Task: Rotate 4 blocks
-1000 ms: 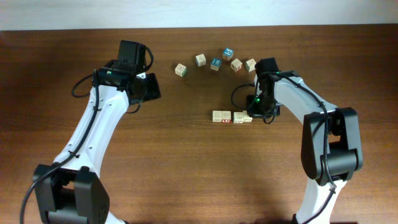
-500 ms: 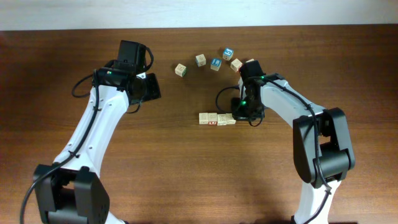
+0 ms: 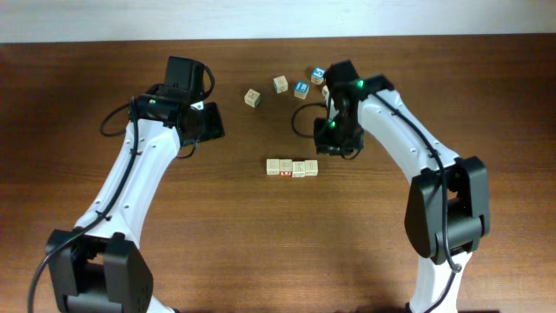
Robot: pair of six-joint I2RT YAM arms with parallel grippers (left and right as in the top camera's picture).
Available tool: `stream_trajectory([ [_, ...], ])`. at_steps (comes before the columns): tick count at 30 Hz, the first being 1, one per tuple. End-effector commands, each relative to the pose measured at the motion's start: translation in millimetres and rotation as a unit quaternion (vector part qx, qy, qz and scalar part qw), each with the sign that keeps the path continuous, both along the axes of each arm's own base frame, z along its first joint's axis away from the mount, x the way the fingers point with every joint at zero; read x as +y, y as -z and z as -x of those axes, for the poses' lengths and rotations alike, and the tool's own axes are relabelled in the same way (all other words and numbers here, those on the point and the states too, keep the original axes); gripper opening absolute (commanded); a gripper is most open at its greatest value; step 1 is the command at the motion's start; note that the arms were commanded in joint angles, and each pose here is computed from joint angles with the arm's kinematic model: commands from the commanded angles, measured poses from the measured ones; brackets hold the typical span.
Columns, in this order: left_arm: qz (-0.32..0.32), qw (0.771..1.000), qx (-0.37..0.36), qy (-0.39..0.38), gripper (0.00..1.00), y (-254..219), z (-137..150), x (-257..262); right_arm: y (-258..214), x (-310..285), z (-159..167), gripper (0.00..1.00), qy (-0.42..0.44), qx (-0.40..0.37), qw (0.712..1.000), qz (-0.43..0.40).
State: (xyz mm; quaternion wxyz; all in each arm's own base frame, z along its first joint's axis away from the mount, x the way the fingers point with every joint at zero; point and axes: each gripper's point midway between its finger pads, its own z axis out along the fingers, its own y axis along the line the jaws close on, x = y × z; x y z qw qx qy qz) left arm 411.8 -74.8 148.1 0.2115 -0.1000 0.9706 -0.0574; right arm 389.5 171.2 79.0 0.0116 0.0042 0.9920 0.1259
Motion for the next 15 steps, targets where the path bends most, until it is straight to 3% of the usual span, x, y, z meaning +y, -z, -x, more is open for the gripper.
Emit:
stream_trajectory([
  [1,-0.032,0.999,-0.011,-0.013,0.53,-3.7,-6.1,10.0,-19.7,22.3,5.9,0.28,0.018,0.002,1.0,-0.006],
  [2,-0.044,0.999,-0.013,-0.001,0.53,-3.9,-6.5,12.2,-13.1,28.2,18.7,0.17,0.018,0.019,1.0,0.008],
  [4,-0.051,0.999,-0.013,0.012,0.54,-3.9,-6.4,12.4,-4.6,34.3,34.7,0.07,0.011,0.035,0.999,0.029],
  [9,-0.056,0.998,-0.012,0.024,0.56,-3.6,-5.8,12.4,35.9,52.8,78.2,0.04,0.009,0.068,0.995,0.074],
  [15,-0.056,0.998,-0.012,0.024,0.56,-3.5,-5.7,12.2,57.6,56.4,73.1,0.04,0.011,0.046,0.997,0.064],
])
